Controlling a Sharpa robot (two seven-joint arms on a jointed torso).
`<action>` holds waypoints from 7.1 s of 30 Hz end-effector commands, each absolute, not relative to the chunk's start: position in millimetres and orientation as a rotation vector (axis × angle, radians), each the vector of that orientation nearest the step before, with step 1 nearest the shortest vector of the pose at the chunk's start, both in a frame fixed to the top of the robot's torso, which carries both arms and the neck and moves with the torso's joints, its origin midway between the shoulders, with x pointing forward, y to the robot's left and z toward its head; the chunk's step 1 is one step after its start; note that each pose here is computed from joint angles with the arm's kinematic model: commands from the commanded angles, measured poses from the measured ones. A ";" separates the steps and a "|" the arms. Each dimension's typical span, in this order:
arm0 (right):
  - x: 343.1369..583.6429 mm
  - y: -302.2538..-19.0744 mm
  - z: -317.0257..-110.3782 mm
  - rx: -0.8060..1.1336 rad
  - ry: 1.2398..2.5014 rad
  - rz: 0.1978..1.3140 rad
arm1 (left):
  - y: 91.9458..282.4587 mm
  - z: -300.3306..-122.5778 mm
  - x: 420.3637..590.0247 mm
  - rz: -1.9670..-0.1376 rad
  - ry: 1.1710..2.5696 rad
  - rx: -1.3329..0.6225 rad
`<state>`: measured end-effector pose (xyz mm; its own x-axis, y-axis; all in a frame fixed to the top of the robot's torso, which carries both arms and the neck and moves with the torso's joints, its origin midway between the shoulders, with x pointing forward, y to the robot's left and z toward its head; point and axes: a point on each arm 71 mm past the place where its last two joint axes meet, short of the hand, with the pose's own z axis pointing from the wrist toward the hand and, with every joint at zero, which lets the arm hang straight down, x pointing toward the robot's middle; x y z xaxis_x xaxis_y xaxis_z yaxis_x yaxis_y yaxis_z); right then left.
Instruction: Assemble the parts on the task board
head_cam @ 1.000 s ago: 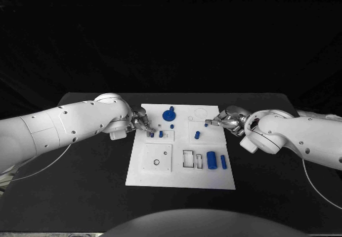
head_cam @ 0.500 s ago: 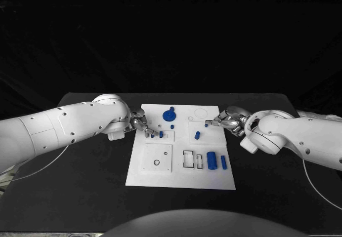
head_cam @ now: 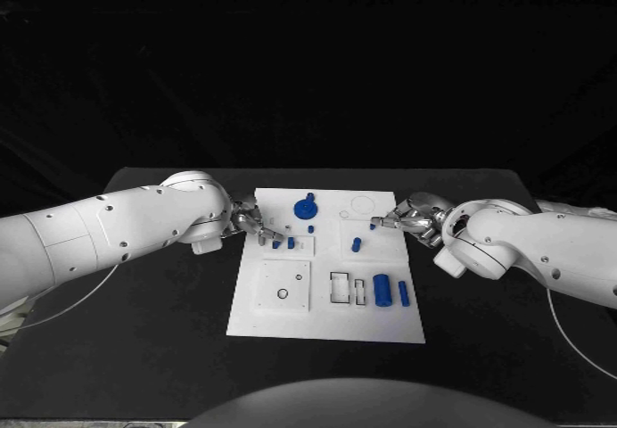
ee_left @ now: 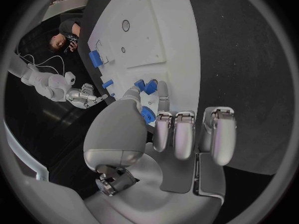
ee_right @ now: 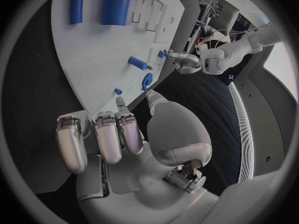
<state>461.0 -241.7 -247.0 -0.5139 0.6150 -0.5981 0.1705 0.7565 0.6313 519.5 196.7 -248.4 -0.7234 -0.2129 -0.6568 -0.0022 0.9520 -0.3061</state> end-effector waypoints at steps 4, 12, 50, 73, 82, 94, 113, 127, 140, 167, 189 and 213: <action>460.5 -241.5 -247.4 0.574 2.080 0.643 | 199.7 -240.9 522.7 -0.489 2.237 -0.286; 460.6 -241.2 -247.5 0.574 2.079 0.644 | 204.5 -239.5 523.1 -0.535 2.211 -0.374; 460.1 -239.4 -248.1 0.571 2.082 0.648 | 194.1 -248.1 518.8 -0.421 2.357 -0.308; 459.9 -239.6 -248.1 0.571 2.083 0.648 | 192.2 -248.7 519.2 -0.403 2.366 -0.286; 460.4 -239.1 -248.3 0.568 2.083 0.648 | 193.2 -248.3 519.4 -0.410 2.359 -0.291; 460.6 -238.1 -249.2 0.564 2.084 0.648 | 192.9 -247.8 519.6 -0.437 2.354 -0.301; 460.5 -236.5 -249.7 0.560 2.086 0.651 | 189.8 -248.4 520.4 -0.438 2.362 -0.309; 460.3 -236.4 -249.8 0.561 2.088 0.651 | 192.0 -249.7 521.8 -0.408 2.378 -0.309; 460.4 -235.6 -249.7 0.559 2.087 0.653 | 191.6 -250.4 521.3 -0.393 2.392 -0.284; 460.5 -236.2 -249.8 0.559 2.087 0.651 | 190.4 -249.2 521.8 -0.413 2.373 -0.286; 460.6 -235.5 -250.4 0.556 2.089 0.652 | 192.8 -246.5 521.8 -0.447 2.331 -0.300; 460.6 -235.4 -250.2 0.548 2.088 0.650 | 188.5 -248.7 521.1 -0.427 2.371 -0.284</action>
